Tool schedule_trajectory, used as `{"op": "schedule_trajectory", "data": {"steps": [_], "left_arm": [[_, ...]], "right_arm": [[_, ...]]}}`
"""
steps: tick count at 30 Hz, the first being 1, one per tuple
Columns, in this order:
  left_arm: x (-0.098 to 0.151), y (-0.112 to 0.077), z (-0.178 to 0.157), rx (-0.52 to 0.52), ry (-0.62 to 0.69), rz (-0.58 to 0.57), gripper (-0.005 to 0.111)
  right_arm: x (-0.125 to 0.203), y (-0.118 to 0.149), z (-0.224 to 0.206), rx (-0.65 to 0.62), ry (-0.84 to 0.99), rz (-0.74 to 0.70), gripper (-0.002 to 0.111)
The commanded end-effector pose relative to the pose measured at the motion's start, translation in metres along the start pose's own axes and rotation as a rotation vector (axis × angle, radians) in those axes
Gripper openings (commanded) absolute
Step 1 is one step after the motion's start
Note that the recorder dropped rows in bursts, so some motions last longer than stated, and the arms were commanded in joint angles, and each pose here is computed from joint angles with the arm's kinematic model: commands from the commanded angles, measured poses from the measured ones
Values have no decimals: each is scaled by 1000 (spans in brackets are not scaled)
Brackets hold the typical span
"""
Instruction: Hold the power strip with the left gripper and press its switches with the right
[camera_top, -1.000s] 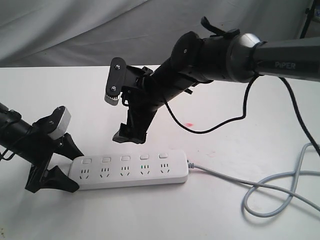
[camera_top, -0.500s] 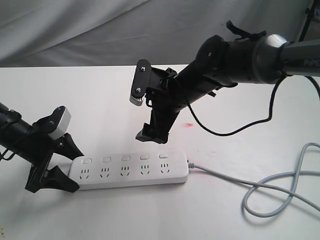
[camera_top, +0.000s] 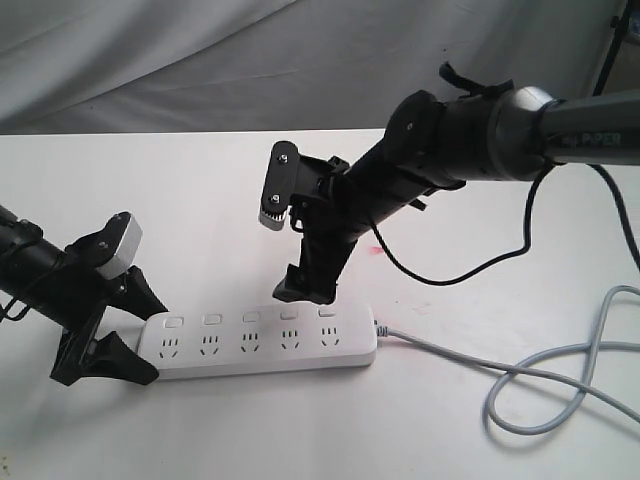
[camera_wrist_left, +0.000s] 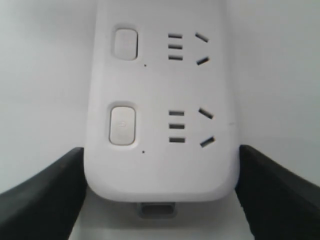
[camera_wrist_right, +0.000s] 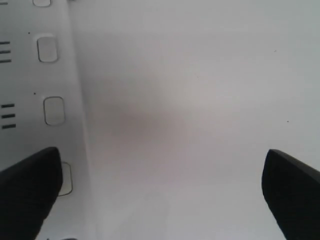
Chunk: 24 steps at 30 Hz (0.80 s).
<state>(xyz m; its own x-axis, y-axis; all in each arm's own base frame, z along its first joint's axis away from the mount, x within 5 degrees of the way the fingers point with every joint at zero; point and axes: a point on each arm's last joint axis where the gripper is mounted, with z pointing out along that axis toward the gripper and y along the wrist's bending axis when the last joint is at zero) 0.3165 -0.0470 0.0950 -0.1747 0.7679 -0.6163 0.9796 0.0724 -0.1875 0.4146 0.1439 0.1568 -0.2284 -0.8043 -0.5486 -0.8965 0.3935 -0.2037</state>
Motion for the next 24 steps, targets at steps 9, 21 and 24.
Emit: {"op": "schedule_trajectory", "data": {"steps": [9, 21, 24], "left_arm": [[1, 1, 2, 1, 16, 5, 3], [1, 1, 2, 1, 16, 5, 3], [1, 1, 2, 1, 16, 5, 3]], "right_arm": [[10, 2, 14, -27, 22, 14, 105], [28, 6, 35, -62, 94, -13, 105], [31, 6, 35, -59, 122, -36, 105]]}}
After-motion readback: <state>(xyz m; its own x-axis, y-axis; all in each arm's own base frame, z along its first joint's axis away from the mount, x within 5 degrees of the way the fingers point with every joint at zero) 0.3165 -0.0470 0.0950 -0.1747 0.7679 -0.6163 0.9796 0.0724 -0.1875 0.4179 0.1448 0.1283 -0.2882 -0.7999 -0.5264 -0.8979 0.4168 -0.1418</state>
